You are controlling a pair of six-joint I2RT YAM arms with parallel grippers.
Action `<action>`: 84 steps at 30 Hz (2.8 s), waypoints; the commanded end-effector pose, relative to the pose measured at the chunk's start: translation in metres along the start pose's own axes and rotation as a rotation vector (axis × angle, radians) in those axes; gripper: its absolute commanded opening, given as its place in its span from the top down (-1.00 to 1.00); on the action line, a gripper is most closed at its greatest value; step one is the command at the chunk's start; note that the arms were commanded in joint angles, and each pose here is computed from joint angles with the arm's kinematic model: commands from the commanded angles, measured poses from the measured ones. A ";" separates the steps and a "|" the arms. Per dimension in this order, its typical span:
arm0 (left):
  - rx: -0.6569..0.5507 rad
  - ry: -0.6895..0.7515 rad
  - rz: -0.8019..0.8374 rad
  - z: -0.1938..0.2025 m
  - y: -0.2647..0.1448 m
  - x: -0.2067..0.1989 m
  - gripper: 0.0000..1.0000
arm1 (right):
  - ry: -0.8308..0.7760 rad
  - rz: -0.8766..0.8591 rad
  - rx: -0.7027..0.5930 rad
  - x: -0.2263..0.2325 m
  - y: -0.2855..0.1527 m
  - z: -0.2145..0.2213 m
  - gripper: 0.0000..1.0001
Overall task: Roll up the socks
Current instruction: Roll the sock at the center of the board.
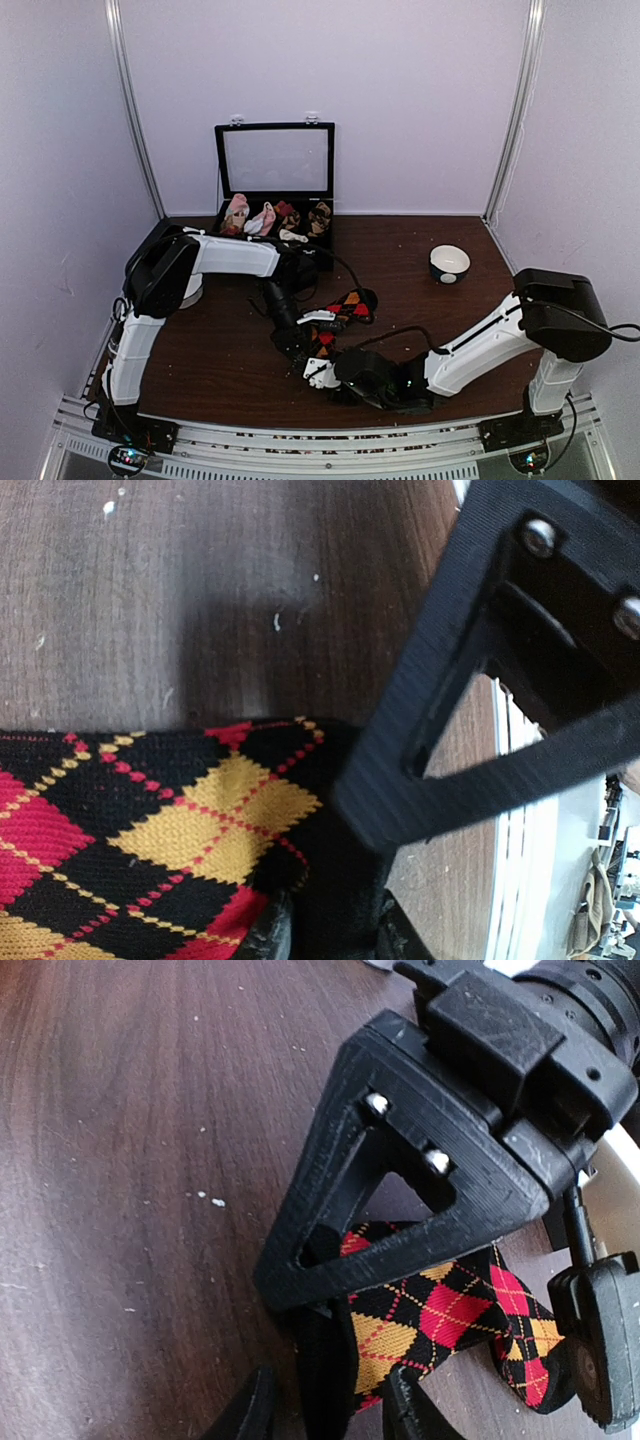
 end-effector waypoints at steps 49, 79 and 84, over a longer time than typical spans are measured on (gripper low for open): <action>-0.146 0.514 -0.408 0.034 -0.031 -0.081 -0.29 | 1.206 -0.731 0.101 -0.055 0.050 0.052 1.00; 0.026 0.555 -0.641 0.026 -0.001 -0.042 -0.11 | 1.175 -0.815 0.229 -0.060 0.068 0.043 1.00; 0.031 0.508 -0.632 0.036 -0.003 -0.035 0.08 | 1.163 -0.813 0.234 -0.061 0.065 0.043 1.00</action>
Point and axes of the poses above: each gripper's point midway between its finger pads, its own y axis out along the fingers, its own x axis along the line the jaws close on, z = x × y, the point moved 10 cm from there along -y, back along the fingers, and after that the axes turned 14 degrees about -y, right-handed, at the moved point
